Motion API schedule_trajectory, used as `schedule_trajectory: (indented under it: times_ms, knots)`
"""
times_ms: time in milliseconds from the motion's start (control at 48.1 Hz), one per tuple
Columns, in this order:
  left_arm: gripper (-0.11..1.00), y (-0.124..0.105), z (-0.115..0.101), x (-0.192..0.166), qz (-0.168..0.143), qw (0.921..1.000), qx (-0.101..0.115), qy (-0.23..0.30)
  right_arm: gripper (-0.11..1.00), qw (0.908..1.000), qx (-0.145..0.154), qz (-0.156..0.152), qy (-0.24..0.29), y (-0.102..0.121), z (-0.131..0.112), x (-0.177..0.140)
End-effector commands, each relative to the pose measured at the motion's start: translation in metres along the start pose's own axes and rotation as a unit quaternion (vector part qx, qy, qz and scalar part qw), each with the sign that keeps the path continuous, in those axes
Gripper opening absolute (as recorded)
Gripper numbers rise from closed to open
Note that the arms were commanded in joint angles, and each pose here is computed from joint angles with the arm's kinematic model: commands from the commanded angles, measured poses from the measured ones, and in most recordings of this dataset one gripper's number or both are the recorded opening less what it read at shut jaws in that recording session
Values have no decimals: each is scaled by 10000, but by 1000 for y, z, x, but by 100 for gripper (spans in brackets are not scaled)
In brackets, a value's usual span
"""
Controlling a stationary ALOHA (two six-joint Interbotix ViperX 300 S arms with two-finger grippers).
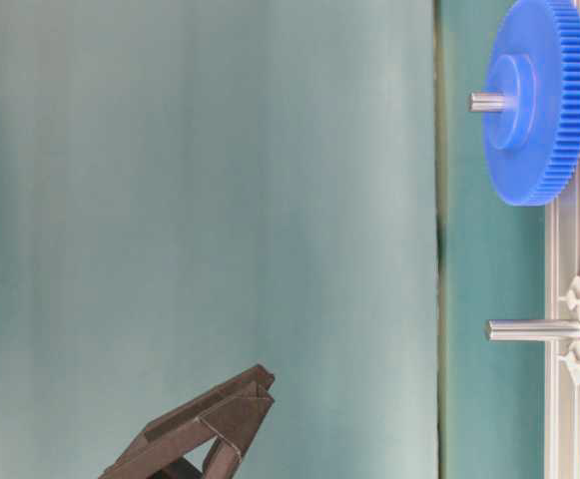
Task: Find the location of the shaft and insert the large gear.
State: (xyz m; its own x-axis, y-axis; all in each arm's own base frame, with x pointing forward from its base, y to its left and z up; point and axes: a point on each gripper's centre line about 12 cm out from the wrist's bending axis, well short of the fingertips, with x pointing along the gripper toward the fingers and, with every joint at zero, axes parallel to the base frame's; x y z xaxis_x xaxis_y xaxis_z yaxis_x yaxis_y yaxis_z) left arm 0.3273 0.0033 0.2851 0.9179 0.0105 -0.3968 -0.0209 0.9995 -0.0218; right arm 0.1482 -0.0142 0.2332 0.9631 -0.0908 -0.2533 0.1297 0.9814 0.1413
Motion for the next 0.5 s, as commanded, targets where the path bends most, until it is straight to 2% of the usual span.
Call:
schedule_trajectory:
  times_ms: [0, 478]
  knots:
    - [81, -2, 7, -2, -25, 9999, 16, -130, 1, 10000, 63, 0, -47, 0, 4, 1]
    - [81, -2, 8, -2, -25, 9999, 16, -137, 1, 10000, 55, -2, -39, 0, 5, 0]
